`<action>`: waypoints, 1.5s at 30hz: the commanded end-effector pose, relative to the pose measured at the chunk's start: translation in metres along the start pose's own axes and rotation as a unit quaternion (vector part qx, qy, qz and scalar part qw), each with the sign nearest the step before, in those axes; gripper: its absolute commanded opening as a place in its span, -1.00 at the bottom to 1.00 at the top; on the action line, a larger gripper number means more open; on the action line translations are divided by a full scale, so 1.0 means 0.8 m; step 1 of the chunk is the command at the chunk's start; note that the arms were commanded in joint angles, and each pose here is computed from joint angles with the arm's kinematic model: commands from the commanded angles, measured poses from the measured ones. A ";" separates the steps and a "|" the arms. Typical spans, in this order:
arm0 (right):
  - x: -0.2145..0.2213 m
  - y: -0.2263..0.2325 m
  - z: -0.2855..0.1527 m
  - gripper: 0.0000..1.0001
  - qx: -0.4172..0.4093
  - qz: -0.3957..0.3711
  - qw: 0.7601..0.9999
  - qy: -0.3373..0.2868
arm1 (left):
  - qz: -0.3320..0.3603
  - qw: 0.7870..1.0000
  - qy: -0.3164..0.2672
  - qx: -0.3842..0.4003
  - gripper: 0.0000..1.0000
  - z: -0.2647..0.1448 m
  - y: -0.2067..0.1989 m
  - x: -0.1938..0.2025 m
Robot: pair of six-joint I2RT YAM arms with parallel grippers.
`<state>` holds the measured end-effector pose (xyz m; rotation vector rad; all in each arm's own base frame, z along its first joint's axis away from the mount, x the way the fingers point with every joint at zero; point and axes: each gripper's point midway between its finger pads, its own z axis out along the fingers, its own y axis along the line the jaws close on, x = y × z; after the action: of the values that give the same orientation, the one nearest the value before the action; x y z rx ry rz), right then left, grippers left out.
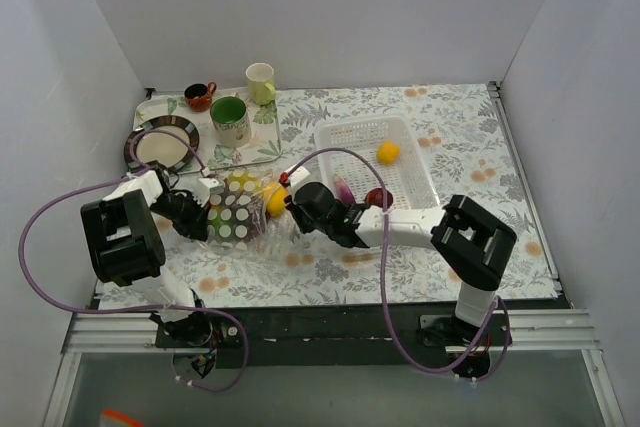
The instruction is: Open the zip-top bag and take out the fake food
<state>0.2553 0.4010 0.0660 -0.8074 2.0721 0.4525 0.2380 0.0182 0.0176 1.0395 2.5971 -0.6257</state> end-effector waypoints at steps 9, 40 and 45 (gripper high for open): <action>-0.100 0.026 0.031 0.05 0.020 0.052 0.994 -0.094 | 0.010 1.000 0.009 0.004 -1.00 0.003 -0.010 0.010; -0.050 -0.003 0.060 -0.44 0.068 0.046 0.996 -0.032 | 0.004 0.999 0.034 0.015 -1.00 0.014 -0.014 0.028; -0.098 -0.008 -0.005 -0.53 0.048 0.041 0.995 -0.079 | 0.003 0.999 0.030 0.014 -1.00 0.015 -0.014 0.028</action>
<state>0.2964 0.4267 0.0615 -0.6453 2.0796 0.3439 0.2322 0.0154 0.0156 1.0559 2.5889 -0.6433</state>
